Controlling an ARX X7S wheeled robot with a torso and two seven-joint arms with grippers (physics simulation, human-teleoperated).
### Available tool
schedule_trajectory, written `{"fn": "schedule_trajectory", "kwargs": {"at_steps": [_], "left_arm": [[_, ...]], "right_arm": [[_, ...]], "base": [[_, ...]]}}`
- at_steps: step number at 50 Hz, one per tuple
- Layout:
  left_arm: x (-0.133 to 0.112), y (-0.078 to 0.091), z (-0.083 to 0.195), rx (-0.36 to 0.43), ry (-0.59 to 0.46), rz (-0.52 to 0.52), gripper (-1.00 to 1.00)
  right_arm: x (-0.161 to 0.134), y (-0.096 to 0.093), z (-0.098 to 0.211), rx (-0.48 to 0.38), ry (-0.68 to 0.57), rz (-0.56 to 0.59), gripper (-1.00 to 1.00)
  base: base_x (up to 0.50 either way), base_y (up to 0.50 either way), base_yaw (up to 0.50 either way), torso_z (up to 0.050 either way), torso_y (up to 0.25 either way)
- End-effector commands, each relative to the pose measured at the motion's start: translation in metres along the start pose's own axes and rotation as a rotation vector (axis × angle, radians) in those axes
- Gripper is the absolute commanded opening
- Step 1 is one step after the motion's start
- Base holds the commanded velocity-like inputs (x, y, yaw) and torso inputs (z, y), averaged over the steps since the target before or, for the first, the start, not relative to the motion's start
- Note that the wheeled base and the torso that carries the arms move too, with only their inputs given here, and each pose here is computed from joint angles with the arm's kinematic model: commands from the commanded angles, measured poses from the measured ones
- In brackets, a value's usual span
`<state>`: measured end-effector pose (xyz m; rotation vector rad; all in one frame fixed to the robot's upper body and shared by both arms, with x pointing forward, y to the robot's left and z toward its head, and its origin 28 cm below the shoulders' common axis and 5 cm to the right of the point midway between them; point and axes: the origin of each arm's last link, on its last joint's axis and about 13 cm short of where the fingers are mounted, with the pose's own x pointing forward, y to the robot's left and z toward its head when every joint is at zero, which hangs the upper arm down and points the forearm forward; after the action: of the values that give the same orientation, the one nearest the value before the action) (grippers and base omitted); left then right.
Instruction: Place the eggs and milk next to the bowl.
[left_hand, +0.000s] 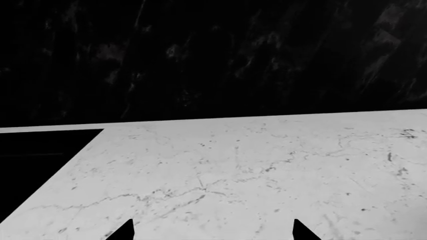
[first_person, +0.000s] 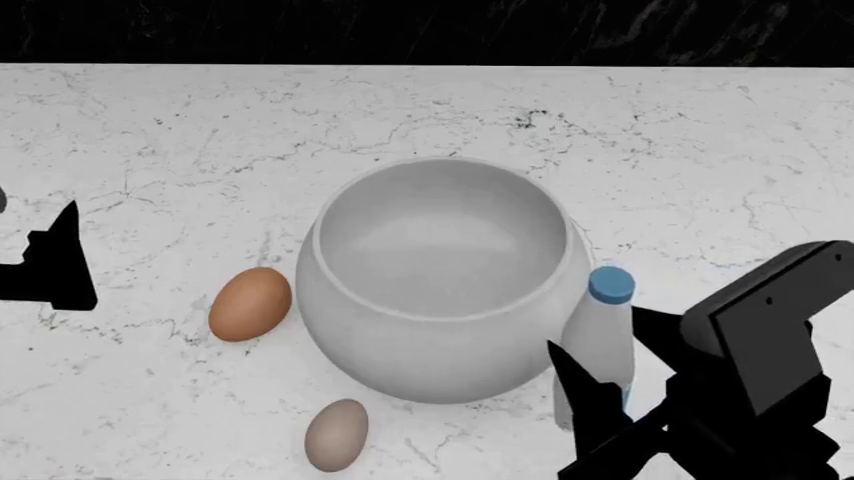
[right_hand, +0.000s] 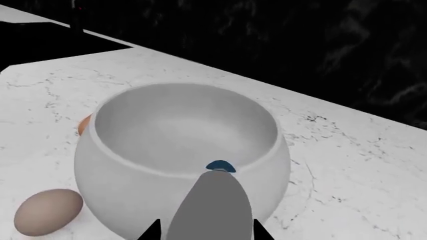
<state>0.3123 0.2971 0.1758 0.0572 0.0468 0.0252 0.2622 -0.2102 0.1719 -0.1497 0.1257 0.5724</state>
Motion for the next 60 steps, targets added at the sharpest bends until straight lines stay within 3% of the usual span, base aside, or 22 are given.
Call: {"fn": "schedule_trajectory", "kwargs": {"at_steps": [1,60], "left_arm": [[0.000,0.001,0.000,0.003,0.002,0.004,1.00],[-0.003,0.001,-0.003,0.010,0.009,0.006,1.00]], "right_arm": [[0.003,-0.004,-0.003,-0.006,0.000,-0.001,-1.00],[0.010,-0.002,-0.034,0.069,0.026,0.015,-1.00]], "base": [[0.00,0.00,0.00,0.000,0.000],[0.00,0.00,0.00,0.000,0.000]]}}
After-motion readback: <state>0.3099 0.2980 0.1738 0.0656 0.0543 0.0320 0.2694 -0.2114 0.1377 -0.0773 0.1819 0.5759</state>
